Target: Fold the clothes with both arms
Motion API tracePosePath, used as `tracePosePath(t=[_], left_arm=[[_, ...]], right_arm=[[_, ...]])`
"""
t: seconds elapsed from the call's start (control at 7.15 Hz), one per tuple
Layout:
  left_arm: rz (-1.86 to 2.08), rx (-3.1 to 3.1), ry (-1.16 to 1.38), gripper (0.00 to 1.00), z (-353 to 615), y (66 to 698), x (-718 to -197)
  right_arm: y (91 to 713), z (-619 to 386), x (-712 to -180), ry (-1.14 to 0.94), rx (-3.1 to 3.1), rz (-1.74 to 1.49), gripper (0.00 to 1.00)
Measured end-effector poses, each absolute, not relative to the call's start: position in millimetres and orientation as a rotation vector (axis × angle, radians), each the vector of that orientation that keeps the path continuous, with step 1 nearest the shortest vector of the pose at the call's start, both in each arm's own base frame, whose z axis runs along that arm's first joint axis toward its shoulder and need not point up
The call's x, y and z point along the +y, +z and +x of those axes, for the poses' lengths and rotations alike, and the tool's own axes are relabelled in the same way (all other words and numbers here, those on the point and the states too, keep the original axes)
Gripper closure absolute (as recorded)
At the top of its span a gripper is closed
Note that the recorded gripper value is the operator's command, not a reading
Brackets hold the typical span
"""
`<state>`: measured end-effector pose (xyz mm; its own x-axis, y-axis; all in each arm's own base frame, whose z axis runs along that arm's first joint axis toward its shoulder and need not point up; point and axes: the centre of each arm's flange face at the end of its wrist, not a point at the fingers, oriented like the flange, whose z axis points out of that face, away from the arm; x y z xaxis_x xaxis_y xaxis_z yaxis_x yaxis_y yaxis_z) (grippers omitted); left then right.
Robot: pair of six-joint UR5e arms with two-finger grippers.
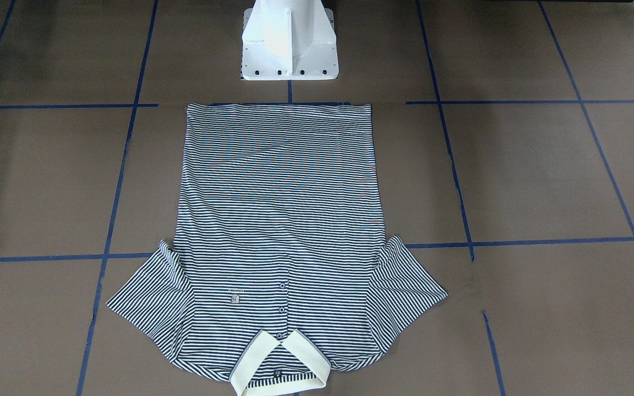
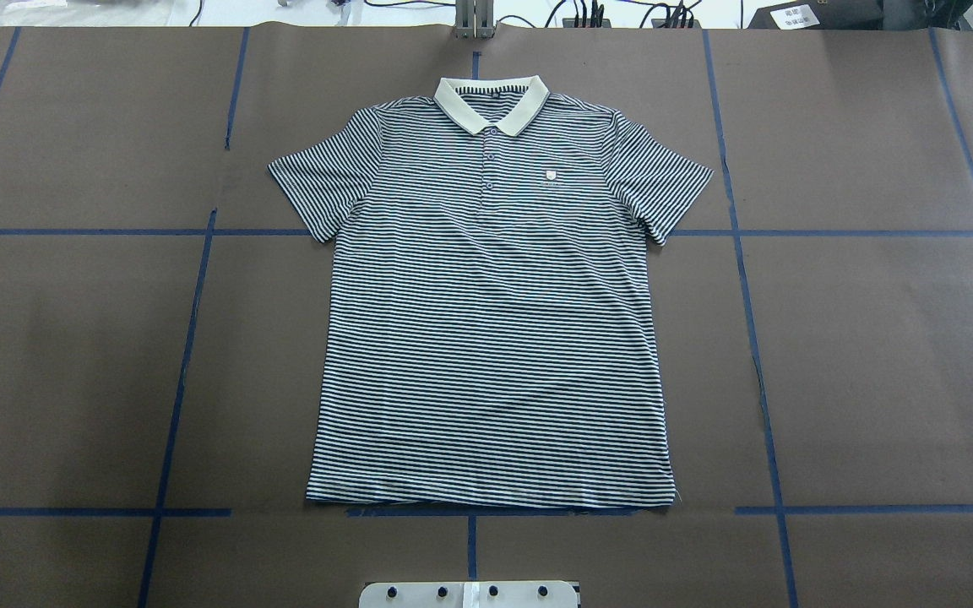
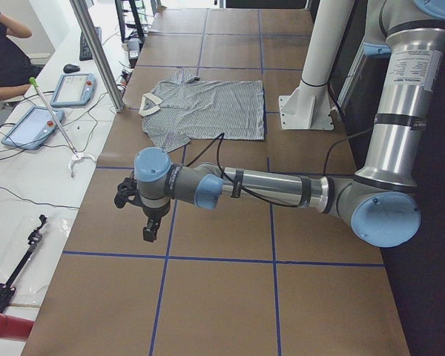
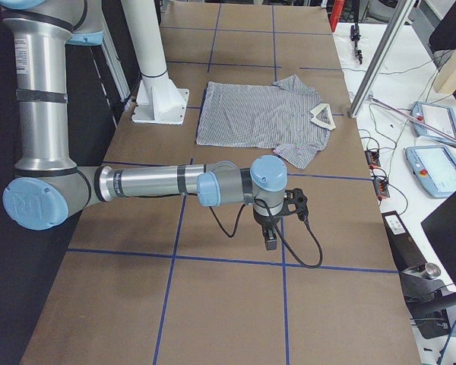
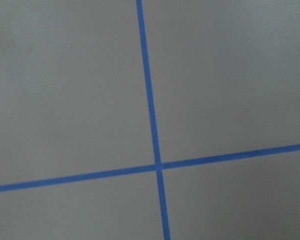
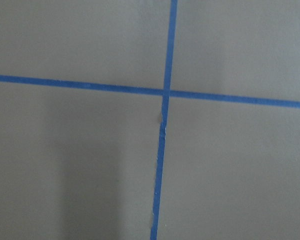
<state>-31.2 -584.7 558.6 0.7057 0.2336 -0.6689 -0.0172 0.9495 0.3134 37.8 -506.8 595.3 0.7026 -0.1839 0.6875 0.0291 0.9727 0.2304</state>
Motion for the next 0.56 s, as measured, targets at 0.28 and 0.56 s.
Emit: tracePosePath(t=[0.28, 0.56], left_arm=[[0.45, 0.806, 0.271, 0.0, 25, 532, -609], [0.481, 0.847, 0.243, 0.0, 61, 504, -651]], right_arm=[[560, -38, -568, -0.078, -0.852, 0.219, 0.0], [519, -121, -638, -0.134, -0.887, 0.229, 0.01]])
